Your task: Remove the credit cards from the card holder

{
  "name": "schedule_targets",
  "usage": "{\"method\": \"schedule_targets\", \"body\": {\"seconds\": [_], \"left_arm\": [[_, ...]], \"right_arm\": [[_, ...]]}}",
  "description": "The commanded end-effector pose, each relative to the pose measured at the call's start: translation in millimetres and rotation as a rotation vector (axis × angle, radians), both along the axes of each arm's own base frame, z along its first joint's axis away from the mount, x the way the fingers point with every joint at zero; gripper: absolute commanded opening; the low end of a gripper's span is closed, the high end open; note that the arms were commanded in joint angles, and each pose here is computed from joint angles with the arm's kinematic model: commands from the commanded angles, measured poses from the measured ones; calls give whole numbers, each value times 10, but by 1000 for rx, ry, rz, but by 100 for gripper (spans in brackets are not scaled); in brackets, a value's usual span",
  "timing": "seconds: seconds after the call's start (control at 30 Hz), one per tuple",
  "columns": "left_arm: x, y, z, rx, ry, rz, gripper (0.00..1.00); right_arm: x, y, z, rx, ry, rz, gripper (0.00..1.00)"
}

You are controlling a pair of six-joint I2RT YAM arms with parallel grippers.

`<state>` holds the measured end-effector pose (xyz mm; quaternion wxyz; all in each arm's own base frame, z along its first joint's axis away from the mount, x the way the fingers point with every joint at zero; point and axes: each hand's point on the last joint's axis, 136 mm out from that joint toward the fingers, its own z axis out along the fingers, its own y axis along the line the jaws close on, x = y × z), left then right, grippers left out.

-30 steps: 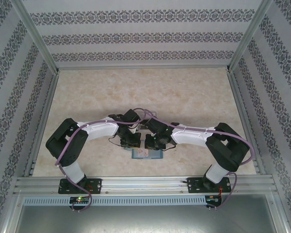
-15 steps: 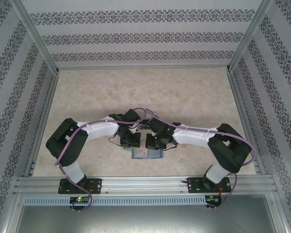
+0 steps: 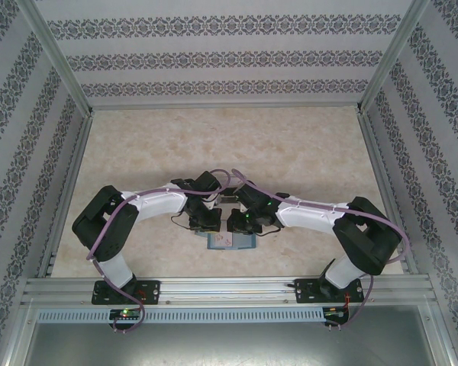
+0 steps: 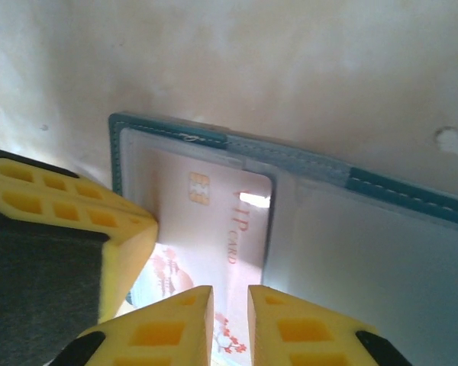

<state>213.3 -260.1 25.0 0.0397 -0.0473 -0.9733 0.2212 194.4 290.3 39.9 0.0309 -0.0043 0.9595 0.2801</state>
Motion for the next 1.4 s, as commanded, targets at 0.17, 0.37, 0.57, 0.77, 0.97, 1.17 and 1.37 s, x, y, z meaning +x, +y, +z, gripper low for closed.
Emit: {"method": "schedule_targets", "body": {"seconds": [0.17, 0.37, 0.57, 0.77, 0.97, 1.17, 1.37], "left_arm": [[-95, 178, -159, 106, 22, -15, 9], [-64, 205, -41, 110, -10, -7, 14], [-52, 226, 55, 112, -31, -4, 15], [-66, 278, 6, 139, -26, -3, 14], [-102, 271, -94, 141, 0, -11, 13], [-126, 289, -158, 153, 15, -13, 13], [-105, 282, -106, 148, 3, -9, 13]], "right_arm": [[-1, 33, -141, 5, 29, 1, 22], [-28, -80, -308, -48, 47, -18, 22], [-58, -105, -374, -55, 60, -18, 24], [-39, -108, -286, -42, 41, -24, 27], [-31, -97, -243, -29, 39, -26, 30], [-32, -110, -216, -30, 35, -29, 35], [-33, -114, -195, -28, 33, -30, 39]]}}
